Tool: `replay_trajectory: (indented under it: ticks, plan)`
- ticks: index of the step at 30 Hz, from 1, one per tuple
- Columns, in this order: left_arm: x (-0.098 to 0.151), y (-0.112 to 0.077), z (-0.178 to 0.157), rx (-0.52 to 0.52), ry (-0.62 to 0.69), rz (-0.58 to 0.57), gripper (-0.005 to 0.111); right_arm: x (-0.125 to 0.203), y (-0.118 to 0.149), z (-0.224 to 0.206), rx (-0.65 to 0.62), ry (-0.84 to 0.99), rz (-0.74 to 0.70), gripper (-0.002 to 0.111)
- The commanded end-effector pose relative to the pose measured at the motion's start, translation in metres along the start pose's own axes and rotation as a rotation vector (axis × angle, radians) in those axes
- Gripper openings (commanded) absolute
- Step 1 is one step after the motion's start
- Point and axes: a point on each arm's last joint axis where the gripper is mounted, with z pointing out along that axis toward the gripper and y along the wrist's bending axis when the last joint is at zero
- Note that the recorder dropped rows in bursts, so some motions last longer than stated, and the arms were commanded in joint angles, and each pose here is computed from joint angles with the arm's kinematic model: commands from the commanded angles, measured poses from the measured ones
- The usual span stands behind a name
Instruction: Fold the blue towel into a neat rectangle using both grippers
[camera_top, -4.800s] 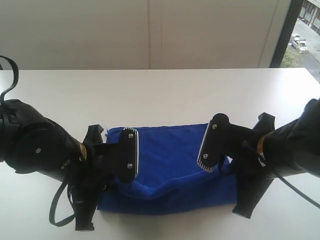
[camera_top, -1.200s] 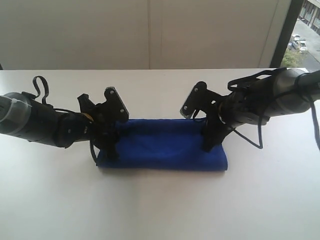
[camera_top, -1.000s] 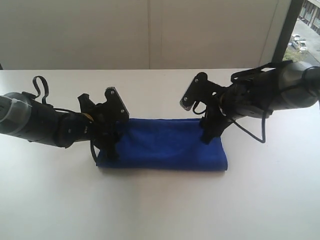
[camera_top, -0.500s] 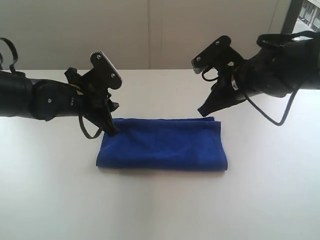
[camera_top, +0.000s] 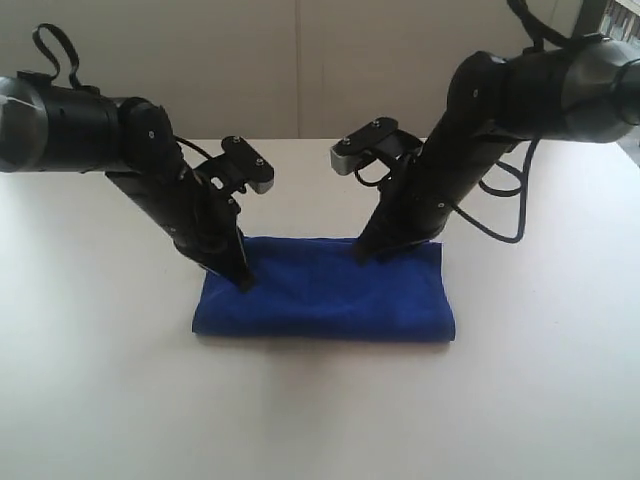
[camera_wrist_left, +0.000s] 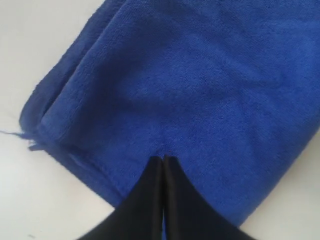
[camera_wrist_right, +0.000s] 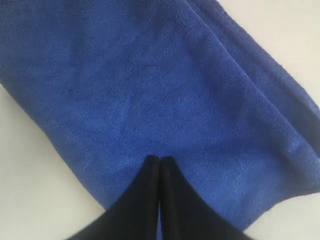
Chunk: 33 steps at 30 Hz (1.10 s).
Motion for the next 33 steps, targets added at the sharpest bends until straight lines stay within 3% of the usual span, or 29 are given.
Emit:
replay_trajectory:
  ticks: [1, 9, 17, 26, 30, 33]
  plan:
    - [0.002, -0.004, 0.015, 0.088, 0.061, -0.005, 0.000, 0.000, -0.001, 0.008, -0.018, 0.018, 0.001, 0.000]
    - [0.023, -0.011, 0.047, 0.195, 0.223, -0.002, 0.000, 0.013, 0.001, 0.040, -0.077, 0.134, 0.007, 0.000]
    - [0.033, -0.017, 0.044, 0.270, 0.331, 0.017, 0.000, 0.027, 0.000, 0.050, -0.086, 0.273, -0.021, 0.000]
    - [0.043, -0.015, 0.041, 0.250, 0.447, 0.012, 0.000, 0.056, 0.003, 0.054, -0.092, 0.459, -0.009, 0.000]
    - [0.034, -0.013, 0.026, 0.213, 0.384, 0.005, 0.000, 0.047, 0.004, 0.033, -0.044, 0.371, -0.008, 0.000]
    - [0.017, -0.008, 0.000, 0.126, 0.252, 0.014, 0.000, 0.029, 0.003, 0.001, 0.040, 0.200, -0.026, 0.000]
